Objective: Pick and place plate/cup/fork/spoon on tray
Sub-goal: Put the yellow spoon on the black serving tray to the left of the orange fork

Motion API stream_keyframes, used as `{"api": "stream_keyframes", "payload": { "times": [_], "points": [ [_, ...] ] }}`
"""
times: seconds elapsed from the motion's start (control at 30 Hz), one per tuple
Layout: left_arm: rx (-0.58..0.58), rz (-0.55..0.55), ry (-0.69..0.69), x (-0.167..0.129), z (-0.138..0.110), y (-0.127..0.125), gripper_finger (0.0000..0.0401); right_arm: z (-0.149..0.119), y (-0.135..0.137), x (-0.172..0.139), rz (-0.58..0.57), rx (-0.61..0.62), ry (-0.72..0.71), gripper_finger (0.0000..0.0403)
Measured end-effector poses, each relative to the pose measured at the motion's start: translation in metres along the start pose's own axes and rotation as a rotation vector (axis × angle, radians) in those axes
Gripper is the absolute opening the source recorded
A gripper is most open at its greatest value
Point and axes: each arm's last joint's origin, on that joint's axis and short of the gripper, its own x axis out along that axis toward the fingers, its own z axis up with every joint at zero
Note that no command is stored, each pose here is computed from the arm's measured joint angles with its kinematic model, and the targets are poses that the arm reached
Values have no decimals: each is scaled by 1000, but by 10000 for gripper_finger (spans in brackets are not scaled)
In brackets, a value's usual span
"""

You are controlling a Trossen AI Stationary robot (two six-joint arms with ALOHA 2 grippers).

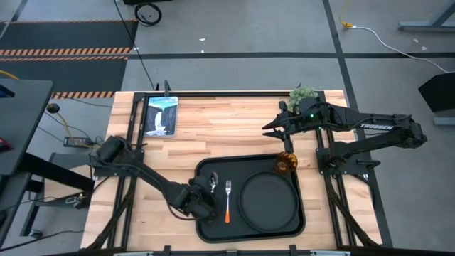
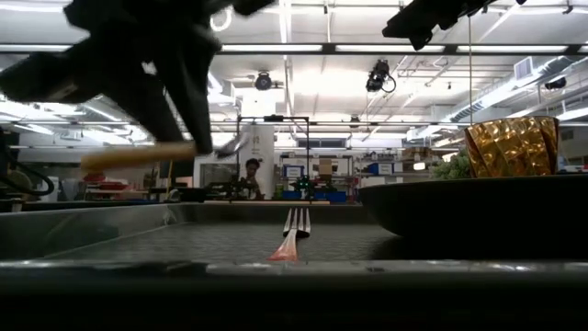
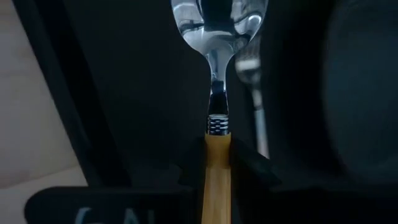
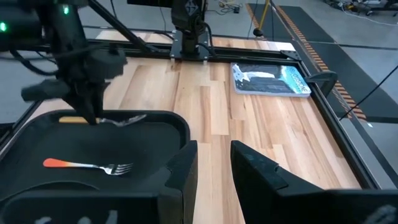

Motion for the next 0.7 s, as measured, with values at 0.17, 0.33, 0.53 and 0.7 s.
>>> {"api": "stream_keyframes", "payload": {
  "times": [0.17, 0.33, 0.53, 0.7],
  "points": [
    [-30, 68, 43, 19, -9, 4, 66, 0, 0, 0, 0, 0, 0, 103],
    [-67, 60, 41, 20, -6, 3, 66, 0, 0, 0, -1, 0, -2, 103],
    [-112, 15, 50, 28, -6, -3, 66, 0, 0, 0, -1, 1, -5, 103],
    [-113, 30, 46, 34, -6, -2, 66, 0, 0, 0, 3, 2, -2, 103]
  ]
}}
